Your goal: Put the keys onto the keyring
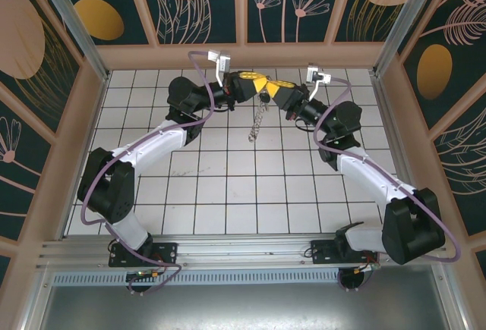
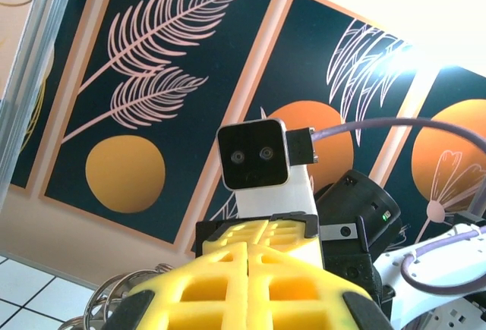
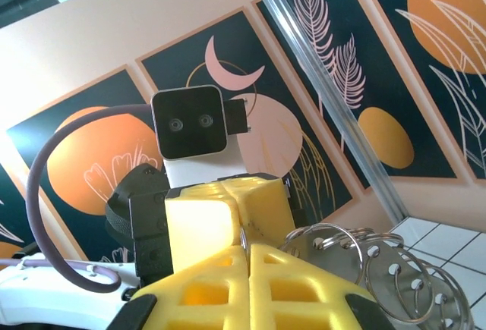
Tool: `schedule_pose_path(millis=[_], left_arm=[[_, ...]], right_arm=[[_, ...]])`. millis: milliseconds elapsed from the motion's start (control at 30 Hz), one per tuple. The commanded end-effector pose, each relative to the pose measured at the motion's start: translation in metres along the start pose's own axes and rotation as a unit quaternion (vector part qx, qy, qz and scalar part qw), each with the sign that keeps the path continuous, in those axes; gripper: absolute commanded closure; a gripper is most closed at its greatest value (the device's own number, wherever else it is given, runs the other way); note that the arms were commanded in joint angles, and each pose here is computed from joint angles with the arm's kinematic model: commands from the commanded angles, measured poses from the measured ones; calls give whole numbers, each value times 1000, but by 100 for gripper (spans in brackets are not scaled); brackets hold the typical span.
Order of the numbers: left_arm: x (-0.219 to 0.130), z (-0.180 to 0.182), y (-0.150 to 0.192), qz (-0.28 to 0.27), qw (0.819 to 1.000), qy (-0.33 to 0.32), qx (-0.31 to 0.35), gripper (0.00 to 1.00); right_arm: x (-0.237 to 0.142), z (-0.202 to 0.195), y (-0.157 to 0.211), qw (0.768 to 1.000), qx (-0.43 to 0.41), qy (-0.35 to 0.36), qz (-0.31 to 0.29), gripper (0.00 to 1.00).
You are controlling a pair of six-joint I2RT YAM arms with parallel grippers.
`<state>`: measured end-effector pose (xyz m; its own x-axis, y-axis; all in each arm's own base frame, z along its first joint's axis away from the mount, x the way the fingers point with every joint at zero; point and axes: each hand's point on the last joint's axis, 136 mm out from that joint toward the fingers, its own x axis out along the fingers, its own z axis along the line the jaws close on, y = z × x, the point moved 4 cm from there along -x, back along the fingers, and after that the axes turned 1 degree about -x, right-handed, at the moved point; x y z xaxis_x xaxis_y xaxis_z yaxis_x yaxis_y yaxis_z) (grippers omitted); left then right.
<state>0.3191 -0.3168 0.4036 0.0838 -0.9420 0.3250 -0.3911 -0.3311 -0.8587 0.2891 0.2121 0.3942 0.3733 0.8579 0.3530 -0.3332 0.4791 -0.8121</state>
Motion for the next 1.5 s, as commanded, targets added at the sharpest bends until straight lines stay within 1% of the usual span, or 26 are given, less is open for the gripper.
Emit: schedule_pose_path(millis=[0,67,100,267,367,500,600,700,800,900,1200,1467], left_arm=[[2,-16,-12,-14,999,28,23,100],[3,-11,-12,-10,1000,14,22,100],[3,-8,-11,-4,1000,3,27,90],[-6,-2,-21,17,996,-54,73,65],[-12,1,-24,42,991,-83,101,57],[-14,7,-21,89,985,-88,117,50],[-9,13,-14,137,981,-72,114,48],[-4,17,-11,170,978,-50,111,48],[-1,22,-12,184,976,-47,111,48],[-1,33,-11,190,975,-48,104,49],[-12,58,-14,197,976,-44,86,50],[-6,81,-11,205,976,-25,66,50]], right_arm=[[6,11,-15,999,-26,-18,-12,100],[5,6,-16,999,-34,-4,-3,100],[5,4,-17,999,-41,3,5,100],[-3,-8,-25,995,-74,29,56,100],[-7,-14,-29,990,-98,36,92,100],[-8,-18,-30,980,-130,33,148,100],[-7,-21,-31,972,-143,21,186,100],[-4,-24,-33,963,-149,5,226,100],[-1,-31,-35,956,-154,2,252,100],[-1,-46,-37,952,-145,6,270,100],[7,-69,-34,951,-121,-27,284,100],[16,-77,-35,952,-118,-50,278,100]])
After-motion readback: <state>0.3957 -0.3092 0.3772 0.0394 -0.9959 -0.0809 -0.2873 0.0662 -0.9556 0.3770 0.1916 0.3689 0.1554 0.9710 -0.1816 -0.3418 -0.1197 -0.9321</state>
